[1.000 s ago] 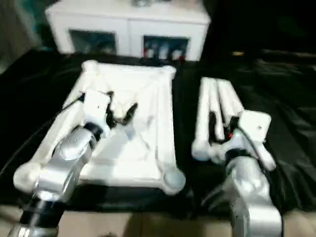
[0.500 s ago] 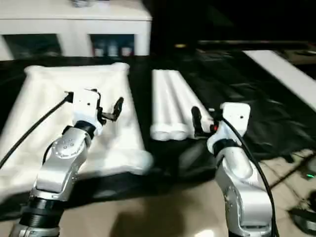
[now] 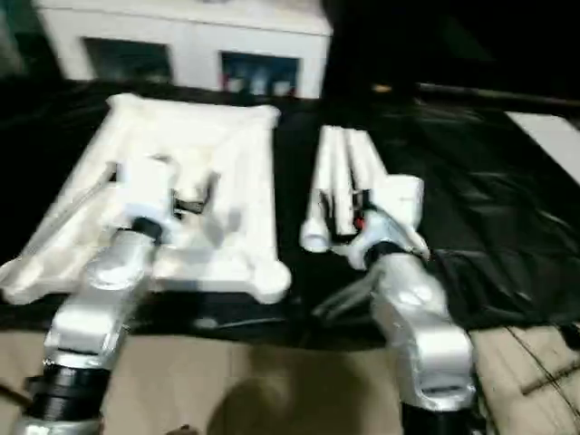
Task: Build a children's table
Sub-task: Move to table
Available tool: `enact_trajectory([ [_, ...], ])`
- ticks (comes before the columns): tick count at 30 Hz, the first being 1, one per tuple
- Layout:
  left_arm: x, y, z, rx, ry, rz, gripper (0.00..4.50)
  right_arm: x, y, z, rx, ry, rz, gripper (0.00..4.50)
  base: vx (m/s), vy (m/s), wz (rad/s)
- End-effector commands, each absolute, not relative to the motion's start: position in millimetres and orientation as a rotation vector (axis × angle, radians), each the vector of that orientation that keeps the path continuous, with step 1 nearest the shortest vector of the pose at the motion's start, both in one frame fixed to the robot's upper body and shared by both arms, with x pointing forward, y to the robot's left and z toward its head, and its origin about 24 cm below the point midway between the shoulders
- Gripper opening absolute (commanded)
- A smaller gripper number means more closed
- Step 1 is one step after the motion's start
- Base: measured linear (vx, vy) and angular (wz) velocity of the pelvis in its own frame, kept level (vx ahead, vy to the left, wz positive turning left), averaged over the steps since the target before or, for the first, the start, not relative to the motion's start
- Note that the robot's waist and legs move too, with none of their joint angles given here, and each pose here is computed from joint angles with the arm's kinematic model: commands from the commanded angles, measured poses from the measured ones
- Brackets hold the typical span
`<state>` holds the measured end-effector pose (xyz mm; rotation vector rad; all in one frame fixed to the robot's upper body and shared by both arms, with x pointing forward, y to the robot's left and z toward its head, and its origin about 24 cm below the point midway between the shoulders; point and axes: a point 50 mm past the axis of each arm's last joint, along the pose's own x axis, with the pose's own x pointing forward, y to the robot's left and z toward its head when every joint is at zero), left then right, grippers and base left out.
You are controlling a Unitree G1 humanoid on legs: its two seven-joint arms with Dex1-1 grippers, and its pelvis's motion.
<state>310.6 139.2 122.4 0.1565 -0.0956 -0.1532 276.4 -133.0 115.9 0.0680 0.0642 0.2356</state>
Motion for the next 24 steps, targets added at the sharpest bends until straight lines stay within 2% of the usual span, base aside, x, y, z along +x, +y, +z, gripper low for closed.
enact_trajectory([
  [1,308.2,132.2,128.2,0.168,-0.117,-0.185,4.42,275.2,-130.9,112.9,0.064,0.075,0.264,4.5,-0.059,-0.007,0.62],
  [5,306.0,132.2,129.6,0.193,-0.128,-0.221,4.42,275.6,-132.5,110.0,0.089,0.087,0.233,4.5,-0.039,-0.012,0.34],
  [12,301.2,122.4,120.5,0.162,-0.095,-0.281,4.42,274.4,-152.4,107.8,0.045,0.089,0.158,4.5,0.042,0.05,-0.04],
  [16,299.2,117.3,115.7,0.162,-0.081,-0.308,4.42,272.4,-160.1,108.9,0.06,0.086,0.124,4.5,0.066,0.001,-0.02],
  [24,295.9,121.9,115.0,0.165,-0.075,-0.287,4.42,270.5,-157.5,110.0,0.037,0.082,0.176,4.5,0.103,-0.021,-0.22],
])
